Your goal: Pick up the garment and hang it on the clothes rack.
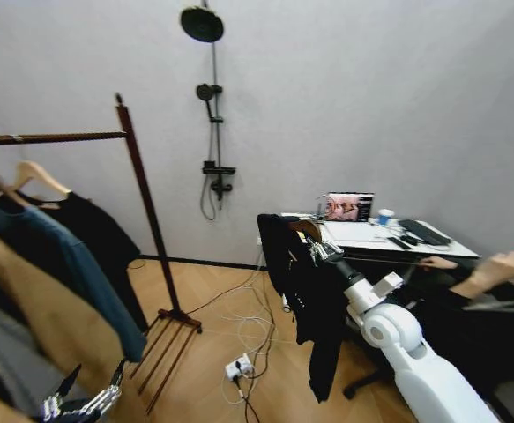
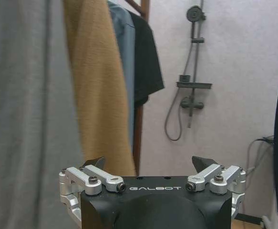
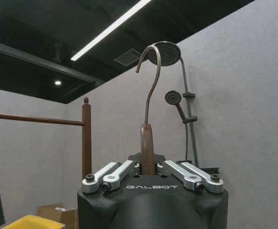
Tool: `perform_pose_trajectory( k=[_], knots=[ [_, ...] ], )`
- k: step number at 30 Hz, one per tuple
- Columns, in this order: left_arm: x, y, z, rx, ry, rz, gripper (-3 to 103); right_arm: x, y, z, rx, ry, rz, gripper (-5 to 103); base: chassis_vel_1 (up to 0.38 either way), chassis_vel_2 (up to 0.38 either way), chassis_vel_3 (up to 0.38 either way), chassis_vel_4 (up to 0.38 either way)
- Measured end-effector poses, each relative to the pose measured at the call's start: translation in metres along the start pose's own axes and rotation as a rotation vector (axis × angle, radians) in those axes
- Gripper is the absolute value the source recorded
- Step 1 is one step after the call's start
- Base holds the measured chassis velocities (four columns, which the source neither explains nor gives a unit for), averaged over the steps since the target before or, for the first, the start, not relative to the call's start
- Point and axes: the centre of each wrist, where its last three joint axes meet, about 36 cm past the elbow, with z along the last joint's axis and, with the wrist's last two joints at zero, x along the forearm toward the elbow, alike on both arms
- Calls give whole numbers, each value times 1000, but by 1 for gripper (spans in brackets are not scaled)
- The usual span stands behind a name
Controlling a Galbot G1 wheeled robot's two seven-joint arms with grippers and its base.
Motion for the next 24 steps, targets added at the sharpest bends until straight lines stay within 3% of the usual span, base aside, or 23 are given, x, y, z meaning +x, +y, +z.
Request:
perform_pose_trajectory(
  k=[13,24],
  knots=[
    [0,0,0,0,0,0,100,-14,-24,-8,21,23,3,9,128,116,128,124],
    [0,0,0,0,0,0,100,-68,-64,-24,55,11,-6,9,116,130,142,118]
  ],
)
